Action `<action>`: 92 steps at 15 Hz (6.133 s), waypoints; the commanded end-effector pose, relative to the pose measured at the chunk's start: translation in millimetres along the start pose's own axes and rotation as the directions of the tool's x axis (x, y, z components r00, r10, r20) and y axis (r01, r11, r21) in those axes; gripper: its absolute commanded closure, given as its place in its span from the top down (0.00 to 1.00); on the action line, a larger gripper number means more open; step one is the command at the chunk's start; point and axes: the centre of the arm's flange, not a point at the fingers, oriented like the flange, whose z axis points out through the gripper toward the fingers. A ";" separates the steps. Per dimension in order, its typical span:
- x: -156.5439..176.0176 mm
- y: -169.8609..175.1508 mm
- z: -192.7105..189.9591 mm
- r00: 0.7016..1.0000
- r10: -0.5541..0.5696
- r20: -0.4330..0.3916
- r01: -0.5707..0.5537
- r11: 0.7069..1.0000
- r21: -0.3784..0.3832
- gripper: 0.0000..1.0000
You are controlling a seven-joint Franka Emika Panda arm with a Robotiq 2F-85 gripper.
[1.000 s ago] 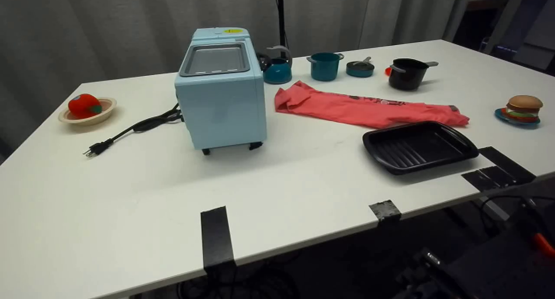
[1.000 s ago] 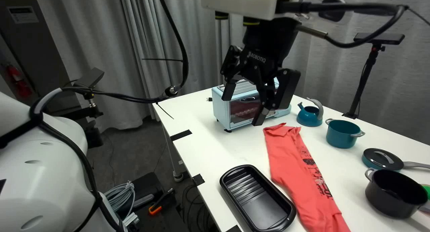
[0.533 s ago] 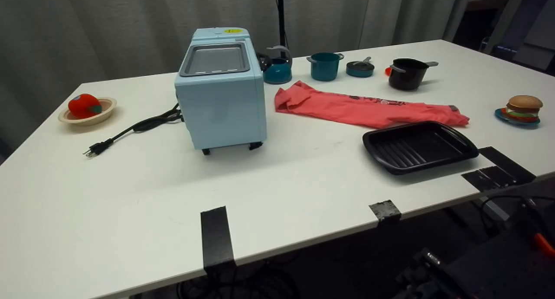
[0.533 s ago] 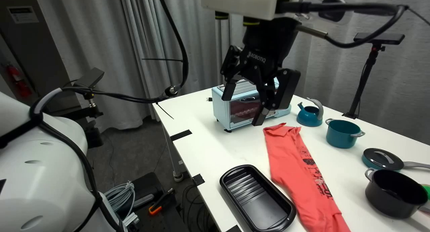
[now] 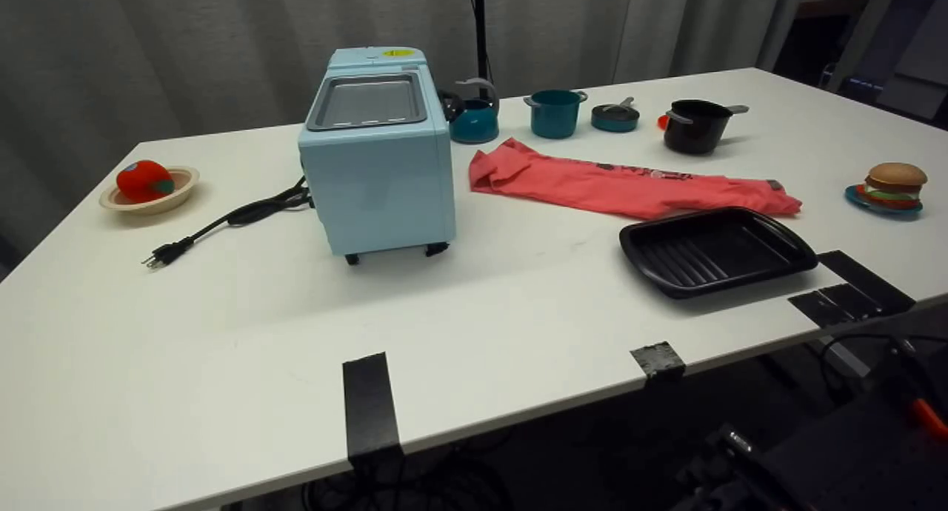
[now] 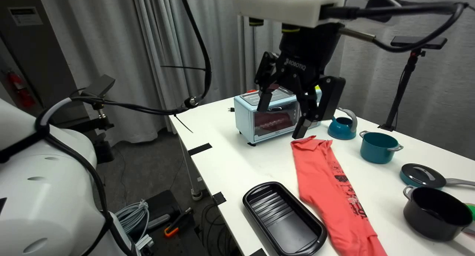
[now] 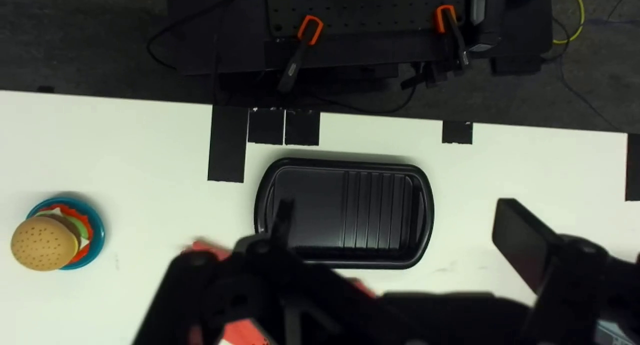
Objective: Fold the orange shirt once
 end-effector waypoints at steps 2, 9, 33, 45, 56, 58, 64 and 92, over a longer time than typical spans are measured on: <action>34.4 21.8 -0.7 0.997 0.001 -0.083 -0.002 1.000 -0.011 1.00; 97.8 60.7 9.9 0.977 0.040 -0.210 -0.041 0.999 0.001 1.00; 148.5 133.3 91.6 0.957 0.242 -0.160 -0.229 0.969 0.097 1.00; 205.0 190.0 182.4 0.927 0.353 -0.123 -0.351 0.935 0.042 1.00; 240.1 195.8 244.5 0.931 0.344 -0.118 -0.348 0.938 -0.008 1.00; 242.6 196.4 255.5 0.932 0.342 -0.119 -0.346 0.938 -0.012 1.00; 247.5 197.0 281.1 0.934 0.337 -0.120 -0.341 0.940 -0.016 1.00; 226.0 137.0 148.8 0.923 0.272 -0.273 -0.298 0.953 -0.057 0.02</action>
